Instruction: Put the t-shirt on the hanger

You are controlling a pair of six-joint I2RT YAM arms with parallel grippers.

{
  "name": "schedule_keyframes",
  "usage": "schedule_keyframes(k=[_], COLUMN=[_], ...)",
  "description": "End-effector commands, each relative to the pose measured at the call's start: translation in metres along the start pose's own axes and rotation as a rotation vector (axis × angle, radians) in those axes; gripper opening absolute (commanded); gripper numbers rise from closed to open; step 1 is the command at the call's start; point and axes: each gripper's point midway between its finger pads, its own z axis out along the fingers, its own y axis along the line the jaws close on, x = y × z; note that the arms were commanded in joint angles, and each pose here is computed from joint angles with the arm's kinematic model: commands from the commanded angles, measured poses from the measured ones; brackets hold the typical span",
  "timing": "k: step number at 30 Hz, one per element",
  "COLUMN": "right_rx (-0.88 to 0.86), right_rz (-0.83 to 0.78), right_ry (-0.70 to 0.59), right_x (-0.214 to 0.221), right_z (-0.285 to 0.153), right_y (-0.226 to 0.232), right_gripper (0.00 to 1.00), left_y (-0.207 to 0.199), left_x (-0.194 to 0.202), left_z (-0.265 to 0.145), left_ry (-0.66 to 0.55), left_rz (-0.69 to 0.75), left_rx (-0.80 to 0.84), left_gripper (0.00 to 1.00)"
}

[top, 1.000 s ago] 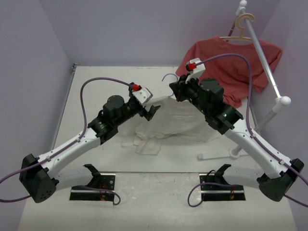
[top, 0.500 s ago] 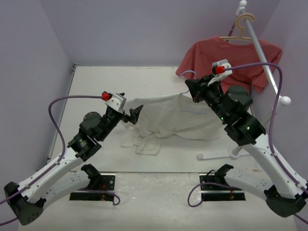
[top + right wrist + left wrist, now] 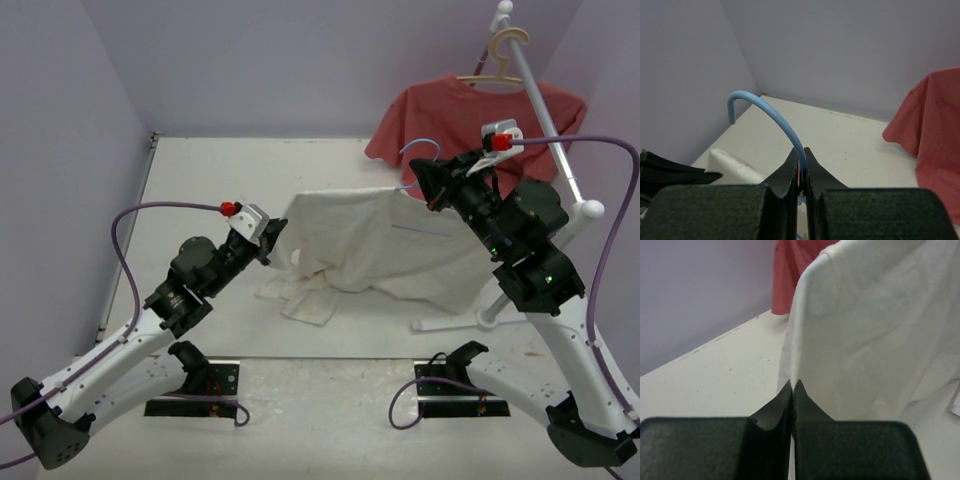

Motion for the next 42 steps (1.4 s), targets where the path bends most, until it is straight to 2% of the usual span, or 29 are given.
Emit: schedule_keyframes(k=[1, 7, 11, 15, 23, 26, 27, 29, 31, 32, 38, 39, 41, 42], right_rx=[-0.073, -0.071, -0.05, -0.044, -0.107, -0.14, -0.157, -0.178, -0.16, -0.145, -0.126, -0.129, -0.124, -0.123], right_rz=[0.022, 0.028, 0.048, 0.051, 0.056, 0.048, 0.042, 0.033, 0.028, 0.026, 0.004, 0.004, 0.004, 0.007], right_ry=[-0.079, -0.086, -0.098, -0.115, -0.072, -0.055, -0.044, -0.014, 0.009, 0.016, 0.062, 0.064, 0.086, 0.086], right_x=[-0.035, -0.041, -0.053, -0.064, -0.063, -0.058, -0.056, -0.05, -0.042, -0.039, -0.029, -0.029, -0.024, -0.023], right_z=[-0.01, -0.012, -0.013, -0.013, -0.002, 0.001, 0.002, 0.007, 0.013, 0.015, 0.027, 0.027, 0.037, 0.037], right_y=[0.016, 0.016, 0.012, 0.013, 0.025, 0.03, 0.033, 0.036, 0.031, 0.028, 0.023, 0.024, 0.024, 0.024], right_gripper=[0.0, 0.0, 0.0, 0.0, 0.0, 0.0, 0.0, 0.0, 0.0, 0.0, 0.0, 0.0, 0.0, 0.0], left_y=[0.017, 0.031, 0.073, 0.1, 0.1, 0.086, 0.077, 0.064, 0.055, 0.05, 0.028, 0.027, -0.003, -0.004], left_x=[-0.009, -0.002, 0.015, 0.024, 0.012, 0.009, 0.005, -0.007, -0.028, -0.042, -0.115, -0.115, -0.143, -0.144], left_z=[0.001, -0.003, -0.019, -0.037, -0.039, -0.027, -0.022, -0.015, -0.013, -0.014, -0.034, -0.034, -0.038, -0.038], left_ry=[-0.033, -0.03, 0.02, 0.031, -0.009, 0.001, -0.002, -0.019, -0.059, -0.085, -0.231, -0.226, -0.264, -0.266], left_rz=[-0.044, -0.071, -0.144, -0.196, -0.196, -0.178, -0.177, -0.172, -0.17, -0.166, -0.149, -0.148, -0.115, -0.114], left_rx=[-0.099, -0.189, -0.459, -0.601, -0.566, -0.47, -0.412, -0.324, -0.261, -0.231, -0.085, -0.08, 0.1, 0.108], left_gripper=[0.0, 0.0, 0.0, 0.0, 0.0, 0.0, 0.05, 0.35, 0.85, 0.99, 1.0, 1.0, 1.0, 1.0])
